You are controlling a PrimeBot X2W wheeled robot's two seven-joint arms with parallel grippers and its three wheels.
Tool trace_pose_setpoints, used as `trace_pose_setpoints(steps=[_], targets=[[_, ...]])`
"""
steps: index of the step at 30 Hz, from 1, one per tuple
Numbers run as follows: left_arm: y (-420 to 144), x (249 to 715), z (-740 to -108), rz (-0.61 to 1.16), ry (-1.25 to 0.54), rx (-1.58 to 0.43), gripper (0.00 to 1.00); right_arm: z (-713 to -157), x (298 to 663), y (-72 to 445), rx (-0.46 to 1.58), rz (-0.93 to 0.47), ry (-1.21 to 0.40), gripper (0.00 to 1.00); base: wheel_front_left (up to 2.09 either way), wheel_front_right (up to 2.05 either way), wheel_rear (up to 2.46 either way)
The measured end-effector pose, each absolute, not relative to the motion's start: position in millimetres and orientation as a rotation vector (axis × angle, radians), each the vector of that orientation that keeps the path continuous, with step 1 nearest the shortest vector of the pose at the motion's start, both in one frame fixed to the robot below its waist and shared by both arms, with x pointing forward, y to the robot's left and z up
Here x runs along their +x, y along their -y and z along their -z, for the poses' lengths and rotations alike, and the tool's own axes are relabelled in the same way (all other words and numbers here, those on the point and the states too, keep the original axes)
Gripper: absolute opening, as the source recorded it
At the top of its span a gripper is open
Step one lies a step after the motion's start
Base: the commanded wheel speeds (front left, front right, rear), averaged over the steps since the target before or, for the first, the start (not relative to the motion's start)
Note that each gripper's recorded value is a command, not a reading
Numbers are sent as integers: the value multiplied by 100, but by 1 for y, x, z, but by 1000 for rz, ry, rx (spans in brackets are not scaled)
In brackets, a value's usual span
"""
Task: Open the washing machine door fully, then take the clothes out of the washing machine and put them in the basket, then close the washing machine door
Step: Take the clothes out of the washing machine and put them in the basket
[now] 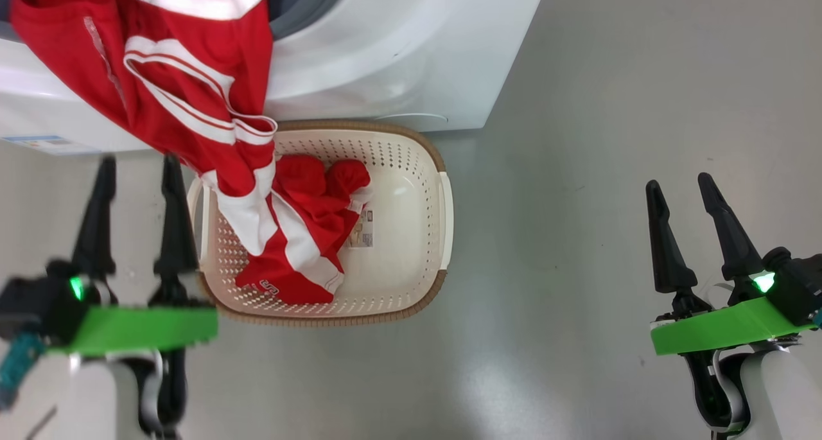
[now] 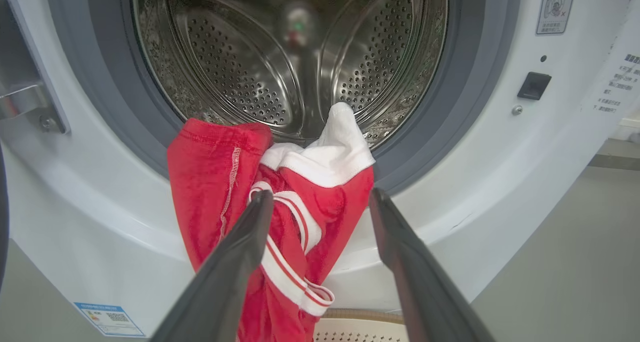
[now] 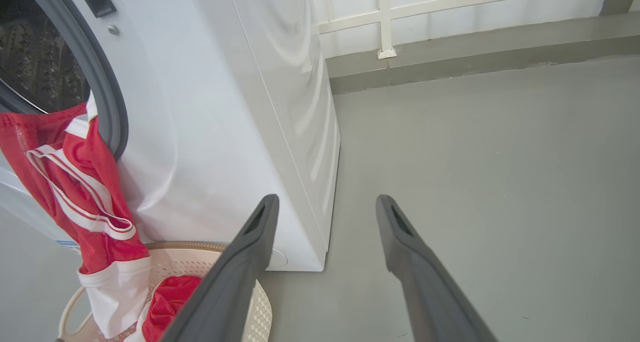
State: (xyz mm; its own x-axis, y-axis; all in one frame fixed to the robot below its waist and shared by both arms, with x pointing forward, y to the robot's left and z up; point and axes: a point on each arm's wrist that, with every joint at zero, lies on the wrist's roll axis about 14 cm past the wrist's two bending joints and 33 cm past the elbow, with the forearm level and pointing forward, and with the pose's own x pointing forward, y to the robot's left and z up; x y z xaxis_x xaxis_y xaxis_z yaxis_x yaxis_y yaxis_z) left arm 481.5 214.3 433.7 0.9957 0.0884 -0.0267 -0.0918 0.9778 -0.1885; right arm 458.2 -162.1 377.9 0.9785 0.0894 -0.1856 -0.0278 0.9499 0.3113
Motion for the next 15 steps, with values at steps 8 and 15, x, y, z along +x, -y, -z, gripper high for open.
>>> trace_pose_setpoints(steps=[8, 15], targets=[[-220, 536, -456, -86, 80, -180, 100, -367, 460, 161, 317, -55, -221, 100, 0, 0, 0], [-208, 577, -450, -59, 73, -195, 100, -366, 462, 163, 319, -45, -218, 100, 0, 0, 0]])
